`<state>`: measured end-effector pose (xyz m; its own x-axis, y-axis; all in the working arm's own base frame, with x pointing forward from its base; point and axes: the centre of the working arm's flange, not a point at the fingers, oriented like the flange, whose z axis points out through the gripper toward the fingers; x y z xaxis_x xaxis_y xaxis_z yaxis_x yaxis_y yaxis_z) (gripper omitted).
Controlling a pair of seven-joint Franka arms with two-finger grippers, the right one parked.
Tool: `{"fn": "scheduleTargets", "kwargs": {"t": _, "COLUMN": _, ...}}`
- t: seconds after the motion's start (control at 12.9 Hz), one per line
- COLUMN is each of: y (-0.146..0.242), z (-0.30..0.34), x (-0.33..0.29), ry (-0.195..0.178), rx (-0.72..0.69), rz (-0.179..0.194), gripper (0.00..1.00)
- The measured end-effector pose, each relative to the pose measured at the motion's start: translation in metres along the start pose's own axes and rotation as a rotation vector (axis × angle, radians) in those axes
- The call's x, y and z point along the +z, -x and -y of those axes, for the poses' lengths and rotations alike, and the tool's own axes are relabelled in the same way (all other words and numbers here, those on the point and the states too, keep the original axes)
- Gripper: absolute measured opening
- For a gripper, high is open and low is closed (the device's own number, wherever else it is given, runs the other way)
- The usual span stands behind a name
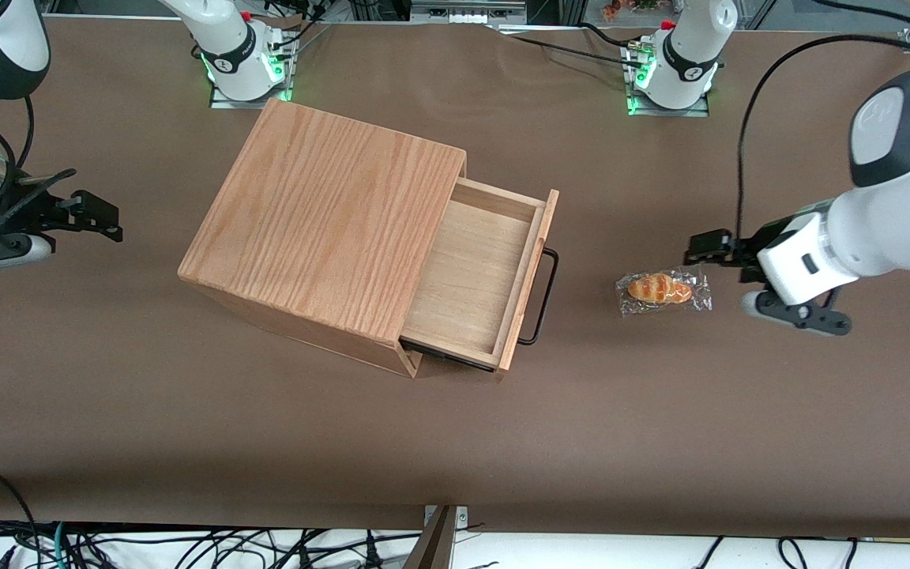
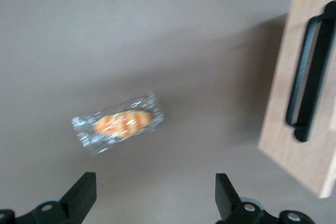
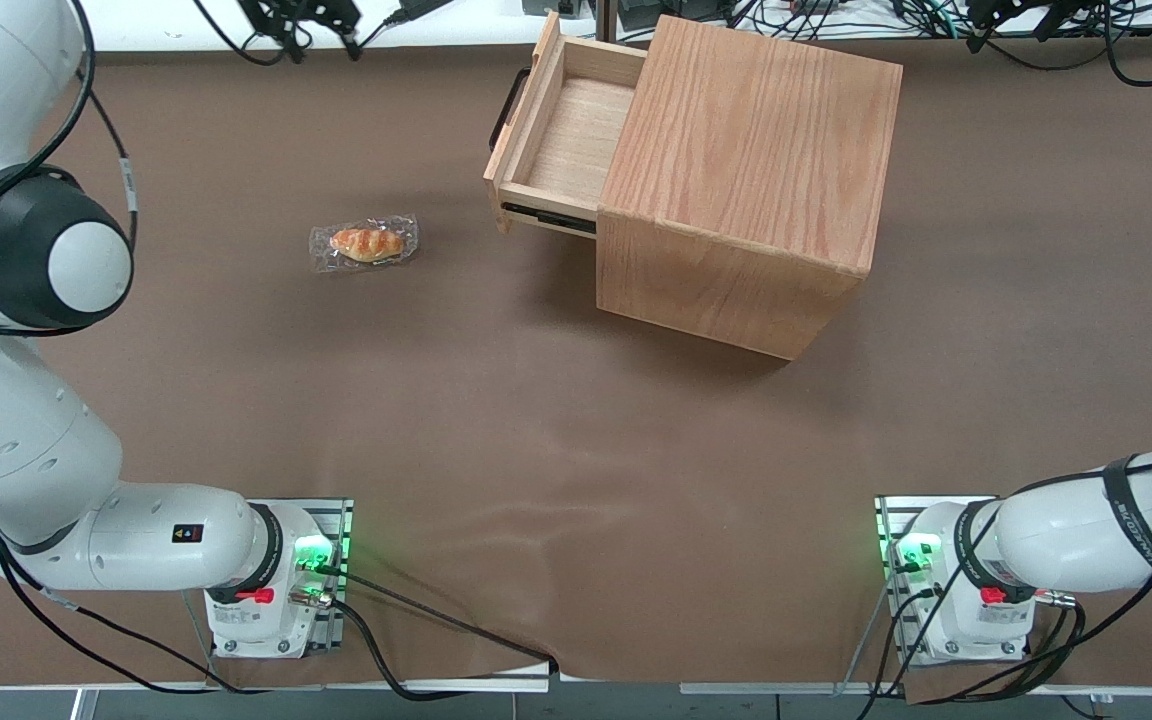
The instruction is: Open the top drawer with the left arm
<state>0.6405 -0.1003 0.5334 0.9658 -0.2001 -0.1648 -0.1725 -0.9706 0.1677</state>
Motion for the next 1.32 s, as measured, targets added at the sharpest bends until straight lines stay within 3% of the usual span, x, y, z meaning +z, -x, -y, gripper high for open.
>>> {"fn": "scheduleTargets", "kwargs": {"t": 0.16, "y": 0.015, "z": -0.004, "x": -0.016, "ry": -0.078, "rx": 0.007, "rz": 0.011, "gripper": 1.0}}
{"fn": "scheduleTargets", "kwargs": {"t": 0.31, "y": 0.034, "z": -0.008, "x": -0.034, "ry": -0.119, "rx": 0.006, "rz": -0.001, "gripper": 1.0}}
{"fn": "scheduleTargets", "kwargs": {"t": 0.47, "y": 0.057, "z": -0.006, "x": -0.042, "ry": -0.135, "rx": -0.01, "rz": -0.014, "gripper": 1.0}}
{"fn": "scheduleTargets", "kwargs": {"t": 0.7, "y": 0.077, "z": -0.003, "x": -0.031, "ry": -0.157, "rx": -0.013, "rz": -0.096, "gripper": 1.0}}
{"fn": "scheduleTargets", "kwargs": {"t": 0.93, "y": 0.1, "z": -0.008, "x": -0.044, "ry": -0.172, "rx": 0.006, "rz": -0.144, "gripper": 1.0}}
{"fn": "scheduleTargets", "kwargs": {"t": 1.32, "y": 0.102, "z": -0.005, "x": -0.046, "ry": -0.172, "rx": -0.001, "rz": -0.147, "gripper": 1.0}}
